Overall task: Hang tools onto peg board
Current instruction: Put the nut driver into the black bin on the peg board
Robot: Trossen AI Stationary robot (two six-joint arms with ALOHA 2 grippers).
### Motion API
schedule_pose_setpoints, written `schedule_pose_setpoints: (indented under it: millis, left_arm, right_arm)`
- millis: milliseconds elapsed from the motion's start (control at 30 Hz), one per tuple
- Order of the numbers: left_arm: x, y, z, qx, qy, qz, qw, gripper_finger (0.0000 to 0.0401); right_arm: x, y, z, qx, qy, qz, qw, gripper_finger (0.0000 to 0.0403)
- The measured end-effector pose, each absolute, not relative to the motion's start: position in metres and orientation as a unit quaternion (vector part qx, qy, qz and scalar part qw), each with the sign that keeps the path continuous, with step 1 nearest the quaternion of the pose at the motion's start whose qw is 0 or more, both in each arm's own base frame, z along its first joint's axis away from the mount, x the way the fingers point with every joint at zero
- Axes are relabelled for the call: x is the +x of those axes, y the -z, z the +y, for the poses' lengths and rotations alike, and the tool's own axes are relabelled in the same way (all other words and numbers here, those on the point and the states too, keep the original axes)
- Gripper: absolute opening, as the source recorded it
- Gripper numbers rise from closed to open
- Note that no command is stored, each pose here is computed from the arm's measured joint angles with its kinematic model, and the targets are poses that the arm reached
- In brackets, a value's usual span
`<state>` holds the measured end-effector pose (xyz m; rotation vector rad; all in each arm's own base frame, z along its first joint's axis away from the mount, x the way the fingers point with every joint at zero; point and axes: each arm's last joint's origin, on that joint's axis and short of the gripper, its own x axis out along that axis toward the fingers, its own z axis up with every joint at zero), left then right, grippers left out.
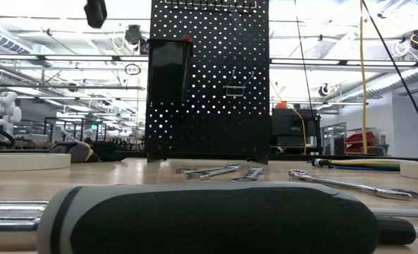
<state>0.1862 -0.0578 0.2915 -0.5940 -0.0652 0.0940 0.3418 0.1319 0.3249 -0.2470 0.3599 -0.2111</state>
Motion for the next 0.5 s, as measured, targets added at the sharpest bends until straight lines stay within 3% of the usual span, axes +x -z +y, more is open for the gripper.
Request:
schedule_pose_setpoints:
  millis: [167,500]
  left_arm:
    - [0.173,-0.3,-0.065,-0.22,-0.036,-0.047,0.974,0.0125]
    - [0.165,-0.299,-0.08,-0.171,-0.058,-0.042,0.983,0.0125]
  right_arm:
    - [0.365,-0.347,0.104,-0.092,0.053,0.057,0.993,0.0025]
    - [0.386,-0.374,0.031,-0.103,0.17,-0.118,0.973,0.0025]
